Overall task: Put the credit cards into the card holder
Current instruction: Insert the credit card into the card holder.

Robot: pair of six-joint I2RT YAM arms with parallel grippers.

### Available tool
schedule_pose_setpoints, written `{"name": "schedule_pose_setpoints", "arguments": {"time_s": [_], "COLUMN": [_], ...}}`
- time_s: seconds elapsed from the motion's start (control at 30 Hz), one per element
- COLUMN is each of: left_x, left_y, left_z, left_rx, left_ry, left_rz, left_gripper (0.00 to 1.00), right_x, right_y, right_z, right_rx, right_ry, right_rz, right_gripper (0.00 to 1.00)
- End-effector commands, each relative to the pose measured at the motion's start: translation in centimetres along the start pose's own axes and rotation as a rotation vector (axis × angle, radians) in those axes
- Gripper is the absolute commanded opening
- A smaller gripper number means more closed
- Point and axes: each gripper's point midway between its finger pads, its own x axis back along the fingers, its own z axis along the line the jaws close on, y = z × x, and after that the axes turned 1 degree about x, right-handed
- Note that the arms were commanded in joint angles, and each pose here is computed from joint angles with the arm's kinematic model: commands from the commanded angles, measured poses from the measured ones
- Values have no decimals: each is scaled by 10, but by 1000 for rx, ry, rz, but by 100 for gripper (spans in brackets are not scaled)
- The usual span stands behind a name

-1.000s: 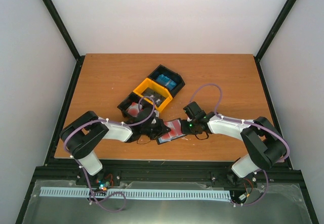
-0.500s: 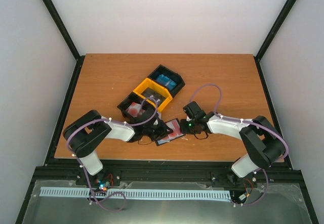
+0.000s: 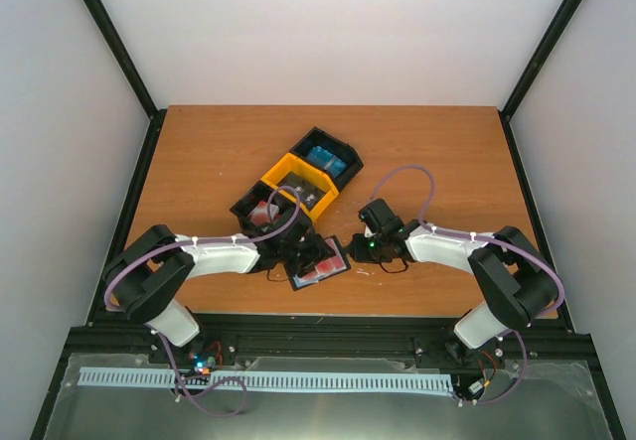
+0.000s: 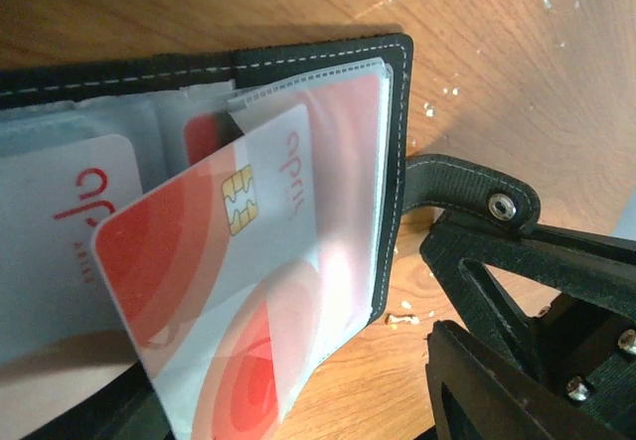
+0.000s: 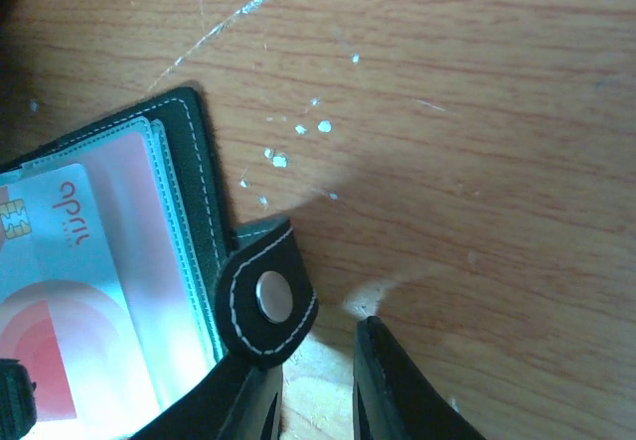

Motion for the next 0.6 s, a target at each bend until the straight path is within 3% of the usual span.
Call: {"name": "schedule_pose_setpoints", "arguments": {"time_s": [0.0,0.4,0.57], "left_x": [10,36,42], "left_y": [-1,-8,-8], "left_z": [9,6,10], "left_rx": [21,82,93], "left_ry": [106,142,131], "left_rz": [-12,-6,-25], "left_gripper": [61,84,82], "right_x": [-12,-7,-6], "right_y": [-45,-38,-37], "right_z": [-30,-6,-1], "right_rx": [-22,22,28], "right_ry": [-93,23,43], "right_rz": [156,141,140], "right_gripper": [23,29,31]}}
